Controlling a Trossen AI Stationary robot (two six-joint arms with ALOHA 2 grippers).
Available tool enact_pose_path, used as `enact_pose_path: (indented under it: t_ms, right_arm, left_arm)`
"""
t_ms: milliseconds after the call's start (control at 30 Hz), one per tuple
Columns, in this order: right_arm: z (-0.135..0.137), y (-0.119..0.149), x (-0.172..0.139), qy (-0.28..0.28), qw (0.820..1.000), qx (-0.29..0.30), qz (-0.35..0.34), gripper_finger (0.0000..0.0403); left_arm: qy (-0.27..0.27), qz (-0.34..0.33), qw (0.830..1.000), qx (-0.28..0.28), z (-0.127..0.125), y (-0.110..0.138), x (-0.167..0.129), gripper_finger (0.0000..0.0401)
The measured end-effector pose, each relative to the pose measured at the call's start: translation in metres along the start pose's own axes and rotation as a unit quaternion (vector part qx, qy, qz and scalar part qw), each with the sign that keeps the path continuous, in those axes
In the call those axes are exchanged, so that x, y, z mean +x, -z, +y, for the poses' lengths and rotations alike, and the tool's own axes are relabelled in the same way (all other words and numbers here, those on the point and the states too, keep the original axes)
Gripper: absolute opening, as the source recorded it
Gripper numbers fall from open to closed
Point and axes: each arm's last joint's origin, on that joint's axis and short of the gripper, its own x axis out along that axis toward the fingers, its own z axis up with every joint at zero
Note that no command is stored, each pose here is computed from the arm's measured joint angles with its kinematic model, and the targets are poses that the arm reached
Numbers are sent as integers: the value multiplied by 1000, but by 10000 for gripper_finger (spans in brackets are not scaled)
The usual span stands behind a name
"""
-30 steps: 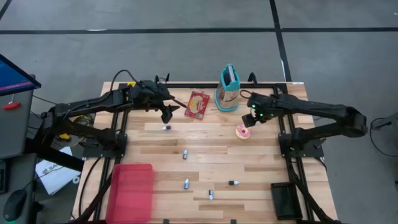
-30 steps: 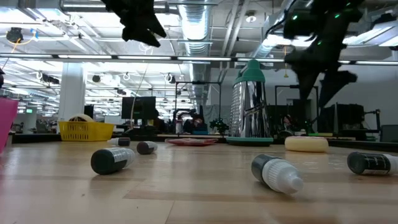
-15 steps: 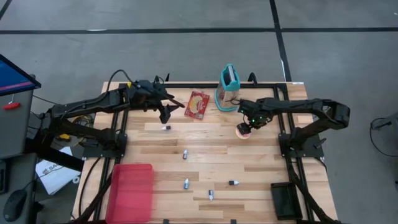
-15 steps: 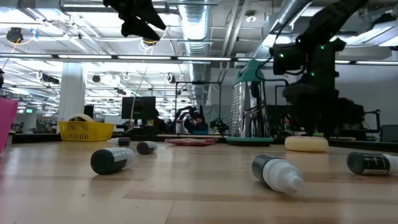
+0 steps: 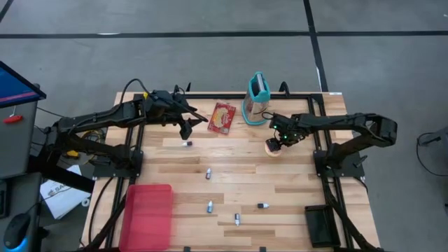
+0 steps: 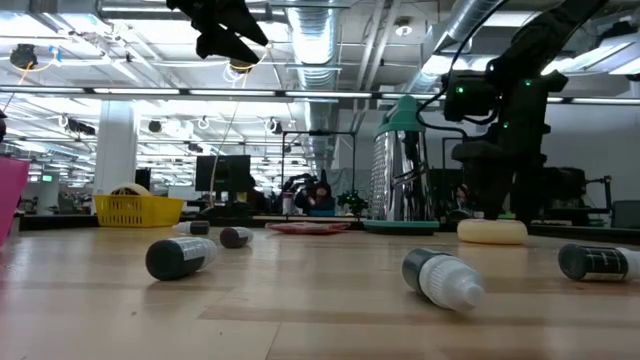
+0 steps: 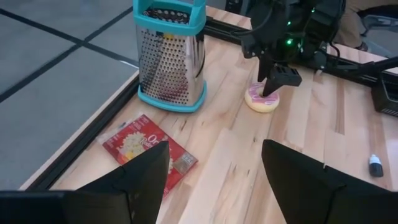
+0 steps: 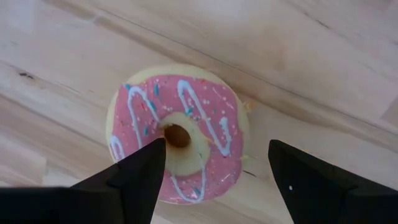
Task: Pick & Place Food Item
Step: Put the pink donut into the yellow basket
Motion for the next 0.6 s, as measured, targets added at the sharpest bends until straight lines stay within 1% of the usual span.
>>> enact_pose_path:
  t_ms: [200,367,500,600]
  right_arm:
    - [-1,-1,1,14,1000,-2,-12,276]
    - [-3,1,7,24,1000,-1,-4,272]
    - [-6,8,15,25,1000,2,3,263]
    - [-5,11,14,28,1000,7,-1,248]
  left_arm:
    - [0,0,1000,-4,0,0,0,253]
    - [0,-2,1000,-4,0,0,0,253]
    - [0,-2,1000,-4,0,0,0,253]
    - [0,-2,1000,-4,0,0,0,253]
